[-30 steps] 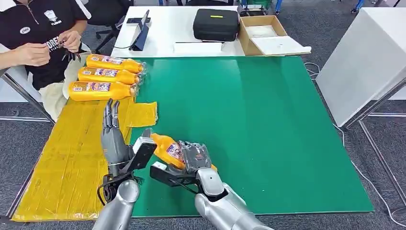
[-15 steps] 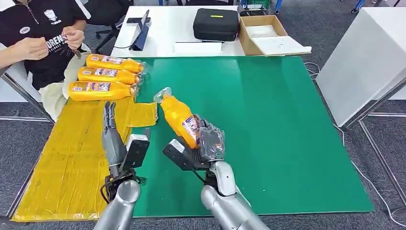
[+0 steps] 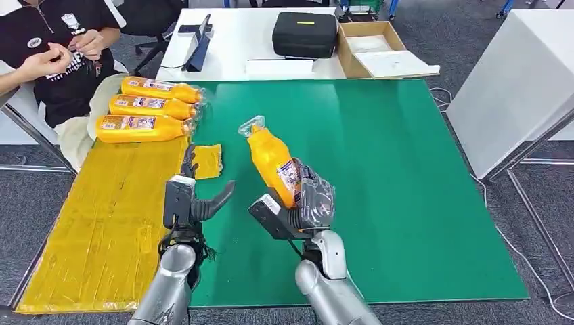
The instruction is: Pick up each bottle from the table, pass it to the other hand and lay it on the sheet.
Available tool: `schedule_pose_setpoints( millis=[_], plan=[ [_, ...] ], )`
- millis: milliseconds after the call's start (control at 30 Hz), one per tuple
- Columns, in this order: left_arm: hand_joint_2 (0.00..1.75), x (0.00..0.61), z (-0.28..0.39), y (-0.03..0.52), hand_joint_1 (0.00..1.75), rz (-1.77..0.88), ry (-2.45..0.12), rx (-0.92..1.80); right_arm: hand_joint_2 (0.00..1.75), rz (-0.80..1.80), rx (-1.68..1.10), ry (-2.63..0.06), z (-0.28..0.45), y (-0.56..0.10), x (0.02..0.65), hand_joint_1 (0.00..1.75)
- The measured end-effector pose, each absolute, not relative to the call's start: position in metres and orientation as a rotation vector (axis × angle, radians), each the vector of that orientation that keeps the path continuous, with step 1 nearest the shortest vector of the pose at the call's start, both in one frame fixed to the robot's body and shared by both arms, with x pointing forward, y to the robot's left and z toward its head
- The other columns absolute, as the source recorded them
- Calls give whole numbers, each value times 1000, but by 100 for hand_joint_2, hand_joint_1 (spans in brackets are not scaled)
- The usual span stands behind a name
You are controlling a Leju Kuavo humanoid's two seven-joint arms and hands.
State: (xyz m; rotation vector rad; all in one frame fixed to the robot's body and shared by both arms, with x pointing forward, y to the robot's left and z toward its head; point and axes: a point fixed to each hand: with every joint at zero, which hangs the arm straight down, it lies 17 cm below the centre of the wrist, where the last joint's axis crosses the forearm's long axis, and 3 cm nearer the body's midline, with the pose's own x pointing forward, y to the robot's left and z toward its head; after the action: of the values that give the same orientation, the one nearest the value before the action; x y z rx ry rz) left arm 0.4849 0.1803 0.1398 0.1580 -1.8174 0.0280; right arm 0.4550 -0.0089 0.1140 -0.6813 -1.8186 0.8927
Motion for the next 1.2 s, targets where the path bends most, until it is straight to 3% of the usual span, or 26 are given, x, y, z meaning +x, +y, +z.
schedule_pose_setpoints(
  millis=[267,1200],
  plan=[
    [175,492,109,146,0,44,-1708,-133,175,922,-646,-1932,128,5,442,175],
    [175,487,75,135,0,36,-1612,-203,175,1001,-656,-1980,120,9,423,175]
  ],
)
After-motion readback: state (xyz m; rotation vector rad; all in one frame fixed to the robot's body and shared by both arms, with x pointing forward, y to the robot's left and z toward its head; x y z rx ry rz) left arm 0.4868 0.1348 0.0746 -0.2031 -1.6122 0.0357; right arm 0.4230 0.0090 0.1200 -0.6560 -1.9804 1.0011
